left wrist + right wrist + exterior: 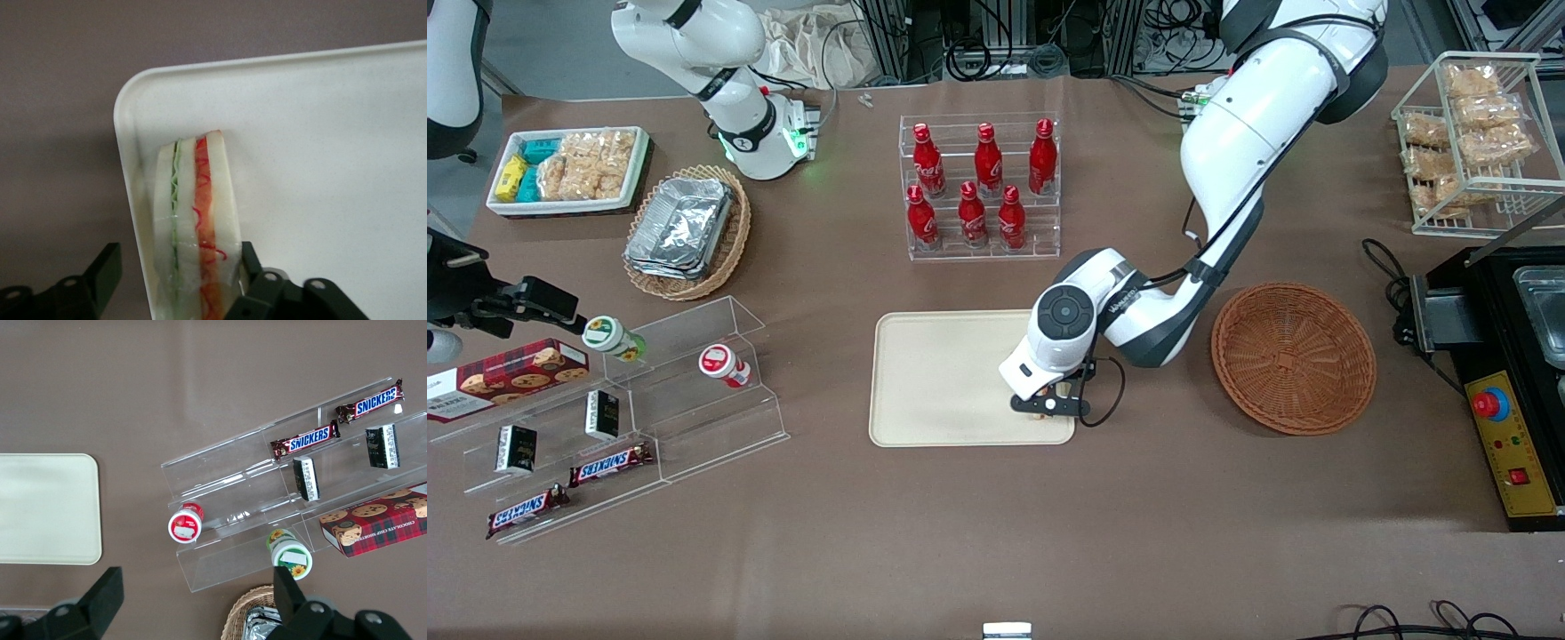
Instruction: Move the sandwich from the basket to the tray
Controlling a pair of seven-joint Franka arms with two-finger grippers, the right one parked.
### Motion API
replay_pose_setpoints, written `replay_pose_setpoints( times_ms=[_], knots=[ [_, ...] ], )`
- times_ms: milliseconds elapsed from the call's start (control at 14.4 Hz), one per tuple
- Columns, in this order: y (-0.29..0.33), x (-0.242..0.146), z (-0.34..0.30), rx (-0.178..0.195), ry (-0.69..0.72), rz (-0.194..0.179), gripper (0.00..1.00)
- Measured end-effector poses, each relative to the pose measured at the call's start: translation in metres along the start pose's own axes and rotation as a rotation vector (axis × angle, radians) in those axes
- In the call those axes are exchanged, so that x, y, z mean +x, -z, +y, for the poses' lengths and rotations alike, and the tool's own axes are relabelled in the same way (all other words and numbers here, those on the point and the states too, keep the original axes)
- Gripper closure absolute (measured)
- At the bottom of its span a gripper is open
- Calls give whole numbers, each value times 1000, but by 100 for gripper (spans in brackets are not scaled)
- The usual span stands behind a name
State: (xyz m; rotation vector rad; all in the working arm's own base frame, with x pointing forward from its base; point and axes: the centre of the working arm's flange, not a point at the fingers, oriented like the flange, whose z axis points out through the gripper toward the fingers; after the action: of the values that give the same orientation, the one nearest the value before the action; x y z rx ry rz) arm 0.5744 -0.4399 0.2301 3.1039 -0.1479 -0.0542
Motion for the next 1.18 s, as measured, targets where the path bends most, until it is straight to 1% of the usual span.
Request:
replay_pose_setpoints(
  times_ms=[69,139,278,347,486,556,625,764,972,1111,1181],
  knots=[
    [5,2,-1,-1,4,7,6],
    [17,6,-5,2,16,13,0],
    [67,16,-26,16,68,4,0],
    [104,18,-40,20,96,8,0],
    [188,18,-78,45,154,46,0],
    [224,16,-101,58,172,59,0],
    [255,11,-125,62,178,58,0],
    [299,1,-171,42,152,21,0],
    [344,-17,-240,22,78,-47,0],
    [372,-36,-290,19,25,-91,0],
    [387,-46,-310,27,7,-101,0]
  ],
)
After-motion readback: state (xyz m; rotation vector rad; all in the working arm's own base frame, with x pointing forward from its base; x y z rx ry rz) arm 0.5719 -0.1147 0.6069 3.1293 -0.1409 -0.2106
